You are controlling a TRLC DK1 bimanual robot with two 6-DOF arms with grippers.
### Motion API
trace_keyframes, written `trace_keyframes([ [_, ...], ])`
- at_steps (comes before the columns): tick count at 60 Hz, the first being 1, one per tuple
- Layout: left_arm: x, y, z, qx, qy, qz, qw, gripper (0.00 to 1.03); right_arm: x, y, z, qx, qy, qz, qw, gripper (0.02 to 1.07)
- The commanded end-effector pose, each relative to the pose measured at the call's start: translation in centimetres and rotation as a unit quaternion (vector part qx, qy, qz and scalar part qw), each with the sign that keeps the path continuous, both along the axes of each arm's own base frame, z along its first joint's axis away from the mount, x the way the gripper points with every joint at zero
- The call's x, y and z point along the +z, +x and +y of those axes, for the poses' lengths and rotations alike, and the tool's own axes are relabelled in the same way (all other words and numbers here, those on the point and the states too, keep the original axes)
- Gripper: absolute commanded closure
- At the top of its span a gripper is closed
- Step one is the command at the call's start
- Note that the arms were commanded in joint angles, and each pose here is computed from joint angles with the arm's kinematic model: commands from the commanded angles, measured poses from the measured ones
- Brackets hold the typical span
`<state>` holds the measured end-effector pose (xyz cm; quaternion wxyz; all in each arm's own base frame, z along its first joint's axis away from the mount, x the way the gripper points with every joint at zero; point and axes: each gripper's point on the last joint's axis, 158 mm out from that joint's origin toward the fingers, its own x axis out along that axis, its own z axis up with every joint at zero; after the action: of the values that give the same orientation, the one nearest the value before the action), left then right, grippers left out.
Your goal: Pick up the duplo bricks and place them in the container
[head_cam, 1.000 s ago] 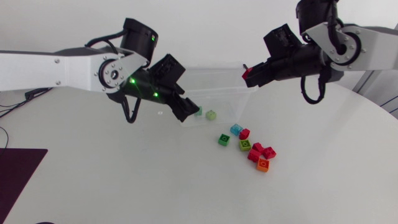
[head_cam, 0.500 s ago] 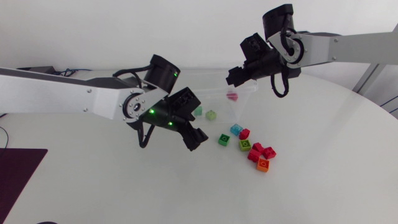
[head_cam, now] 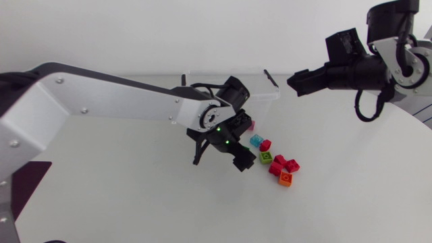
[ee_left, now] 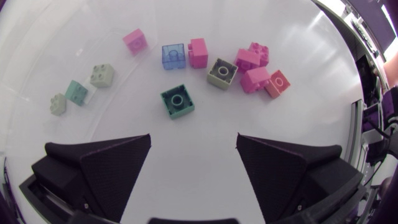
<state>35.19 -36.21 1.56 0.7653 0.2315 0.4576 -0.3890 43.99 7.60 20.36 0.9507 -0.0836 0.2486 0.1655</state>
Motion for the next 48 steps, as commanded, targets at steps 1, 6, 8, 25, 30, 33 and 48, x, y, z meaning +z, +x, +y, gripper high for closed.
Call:
trace_keyframes([
  [1, -1.0, 0.6, -1.0, 0.03, 0.008, 0.025, 0.999, 0.08, -0.5, -1.6, -1.1, -0.009, 0.011, 0.006, 1.0, 0.07],
  [6, -1.6, 1.0, -1.3, 0.048, 0.011, 0.039, 0.998, 0.08, -0.2, -2.9, -1.9, -0.013, 0.016, 0.003, 1.0, 0.07],
  [8, -1.8, 1.1, -1.3, 0.053, 0.017, 0.043, 0.998, 0.08, -0.3, -3.3, -2.2, -0.016, 0.017, 0.003, 1.0, 0.07],
  [25, -3.6, 1.8, -2.1, 0.081, 0.036, 0.039, 0.995, 0.09, -2.0, -7.1, -3.9, -0.021, 0.021, 0.016, 0.999, 0.07],
  [30, -3.6, 1.9, -2.6, 0.086, 0.035, 0.041, 0.995, 0.09, -2.6, -7.9, -4.3, -0.023, 0.023, 0.02, 0.999, 0.07],
  [33, -3.7, 2.0, -2.9, 0.091, 0.039, 0.046, 0.994, 0.09, -3.1, -8.6, -4.8, -0.024, 0.023, 0.023, 0.999, 0.07],
  [48, -4.6, 3.5, -2.5, 0.127, 0.056, 0.058, 0.989, 0.12, -4.0, -10.9, -6.1, -0.029, 0.025, 0.025, 0.999, 0.07],
])
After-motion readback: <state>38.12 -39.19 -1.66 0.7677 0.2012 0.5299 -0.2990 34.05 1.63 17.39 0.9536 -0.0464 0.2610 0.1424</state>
